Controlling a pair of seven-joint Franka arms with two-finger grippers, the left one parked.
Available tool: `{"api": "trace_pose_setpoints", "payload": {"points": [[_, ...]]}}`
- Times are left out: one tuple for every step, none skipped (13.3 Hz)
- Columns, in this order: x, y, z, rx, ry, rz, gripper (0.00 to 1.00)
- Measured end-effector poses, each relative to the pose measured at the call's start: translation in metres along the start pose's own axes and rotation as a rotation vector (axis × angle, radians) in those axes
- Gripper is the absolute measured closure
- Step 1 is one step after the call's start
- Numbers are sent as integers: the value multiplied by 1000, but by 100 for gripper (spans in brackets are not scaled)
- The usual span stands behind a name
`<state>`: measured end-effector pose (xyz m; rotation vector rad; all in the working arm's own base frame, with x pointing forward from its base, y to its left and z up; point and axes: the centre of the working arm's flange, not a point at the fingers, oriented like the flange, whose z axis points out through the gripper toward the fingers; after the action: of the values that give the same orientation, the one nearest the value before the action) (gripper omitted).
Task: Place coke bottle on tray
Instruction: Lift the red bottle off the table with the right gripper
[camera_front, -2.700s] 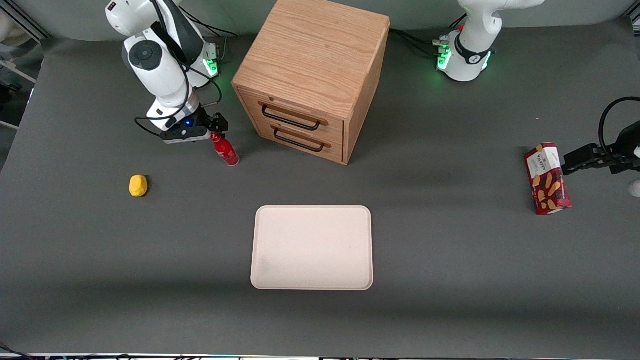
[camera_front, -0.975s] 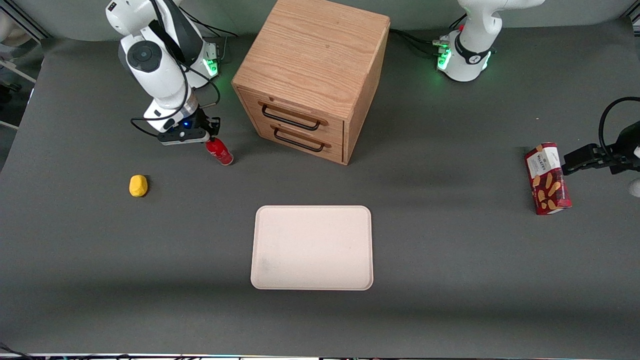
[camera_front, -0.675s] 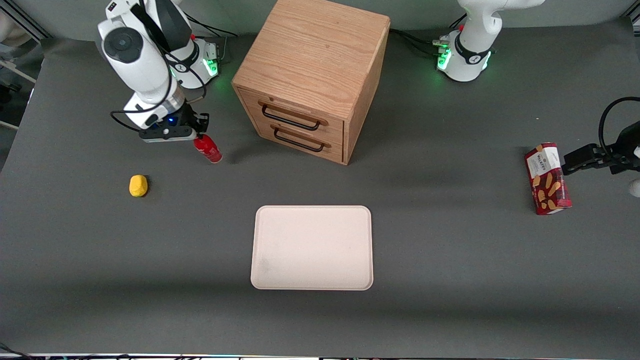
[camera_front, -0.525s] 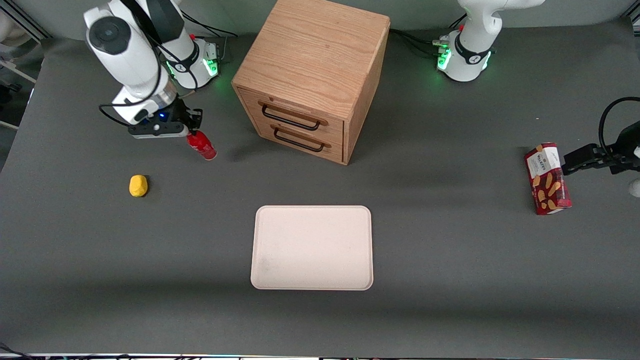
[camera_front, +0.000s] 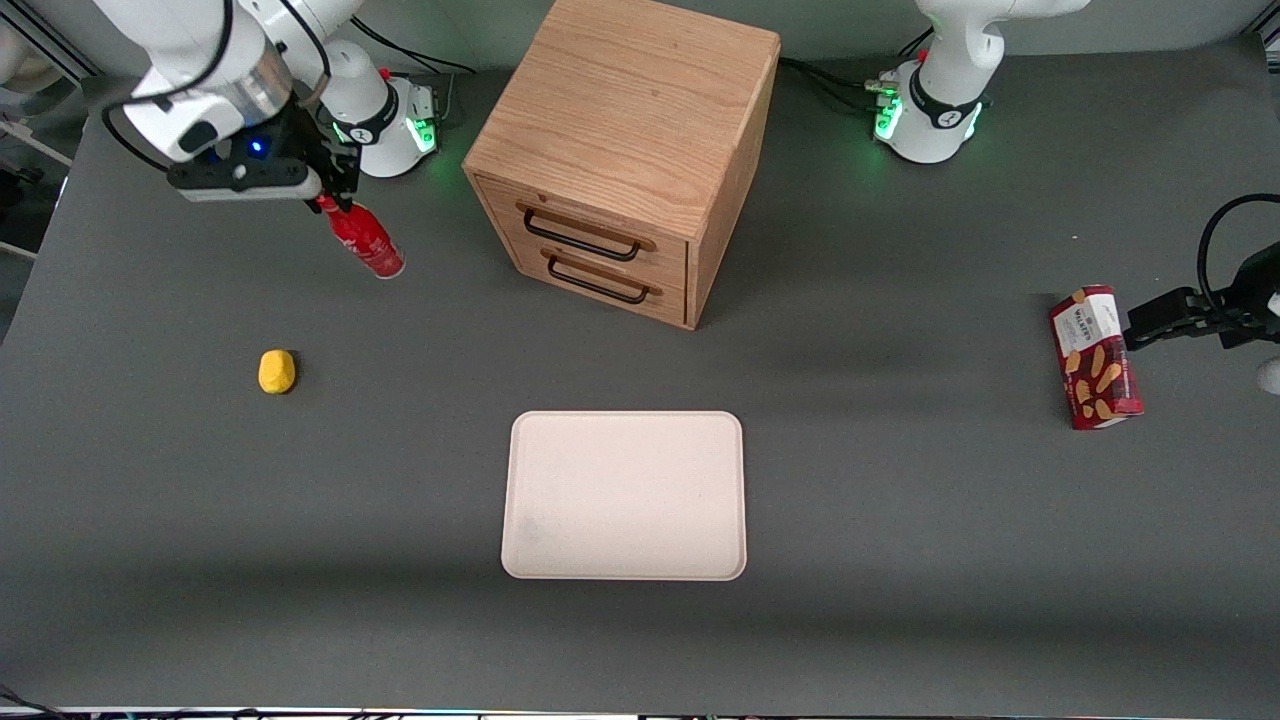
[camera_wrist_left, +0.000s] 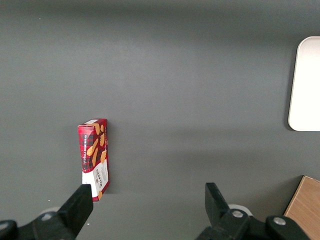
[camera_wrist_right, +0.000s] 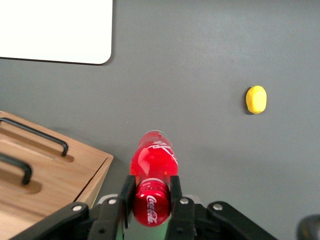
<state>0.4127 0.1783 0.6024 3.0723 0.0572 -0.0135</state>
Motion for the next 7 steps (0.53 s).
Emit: {"api": "trace_pose_setpoints", "payload": {"points": [[-2,-2,-12,10,4,-3,68],[-3,-3,-20,17,10,-4,68],[-3,-3,-24,21,15,-3,68],[-1,-4,-25,25,15,-2,68],[2,-8,-27,31,14,0,68],[8,-13,-29,38,14,3,68],[17,-21,-31,43,16,8,68]]}}
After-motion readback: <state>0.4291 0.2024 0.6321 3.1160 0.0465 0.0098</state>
